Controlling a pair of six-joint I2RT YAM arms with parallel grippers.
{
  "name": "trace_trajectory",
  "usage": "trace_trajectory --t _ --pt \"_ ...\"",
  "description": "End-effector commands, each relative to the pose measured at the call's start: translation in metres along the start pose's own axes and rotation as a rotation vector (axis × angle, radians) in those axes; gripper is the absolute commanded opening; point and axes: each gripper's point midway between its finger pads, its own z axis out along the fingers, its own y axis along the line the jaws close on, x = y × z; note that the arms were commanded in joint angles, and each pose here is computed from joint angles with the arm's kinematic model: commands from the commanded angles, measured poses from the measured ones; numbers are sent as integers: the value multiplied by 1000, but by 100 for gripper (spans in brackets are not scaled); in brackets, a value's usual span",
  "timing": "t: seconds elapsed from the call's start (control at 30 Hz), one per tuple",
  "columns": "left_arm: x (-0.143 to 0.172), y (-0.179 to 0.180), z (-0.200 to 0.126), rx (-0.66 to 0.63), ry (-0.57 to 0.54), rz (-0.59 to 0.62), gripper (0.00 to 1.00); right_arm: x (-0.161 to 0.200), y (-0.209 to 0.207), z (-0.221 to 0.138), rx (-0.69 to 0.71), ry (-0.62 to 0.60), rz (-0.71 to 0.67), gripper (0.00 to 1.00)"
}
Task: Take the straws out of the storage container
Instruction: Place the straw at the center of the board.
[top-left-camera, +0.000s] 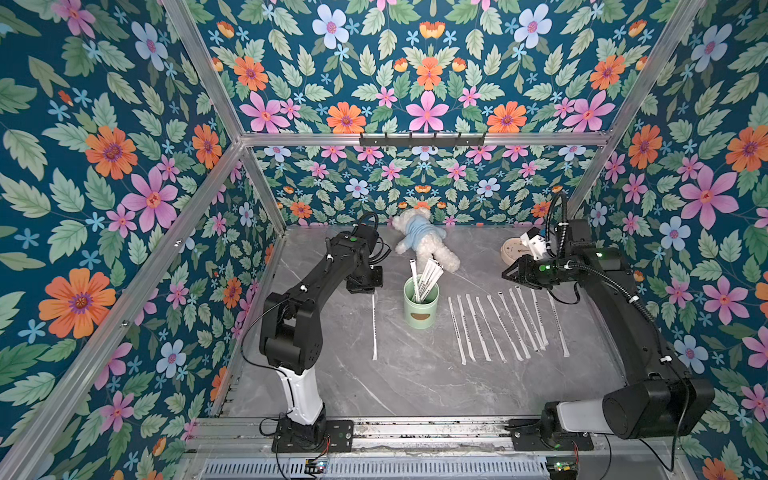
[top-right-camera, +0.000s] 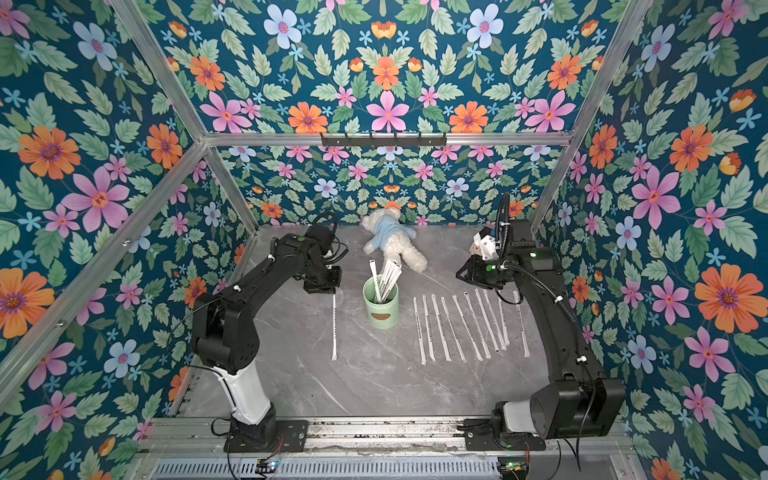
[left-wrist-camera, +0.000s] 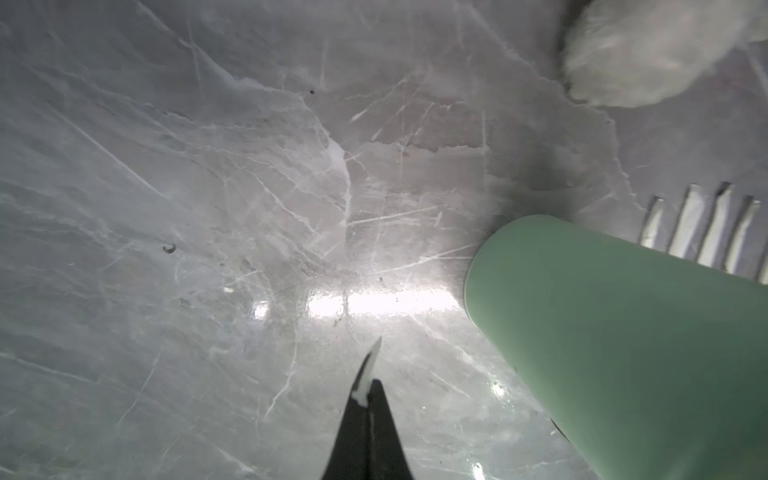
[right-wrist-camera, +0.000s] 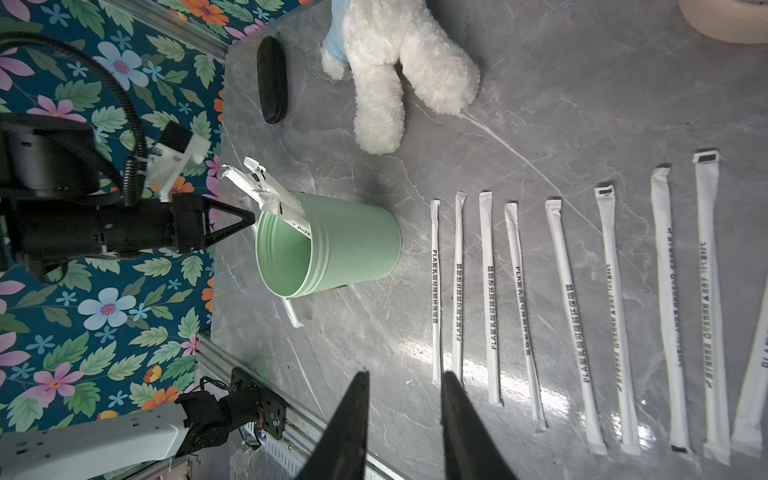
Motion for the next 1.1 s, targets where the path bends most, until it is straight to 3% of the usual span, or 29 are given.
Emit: trace_trajectory --t 0.0,0.6,1.07 --pt "-1 -7 12 43 37 17 0 -1 -1 -1 5 -7 -23 32" --pt "-5 -4 59 26 106 17 4 -1 -7 8 15 15 -9 33" --pt "-9 -4 57 23 82 10 21 -2 -6 8 13 13 -6 34"
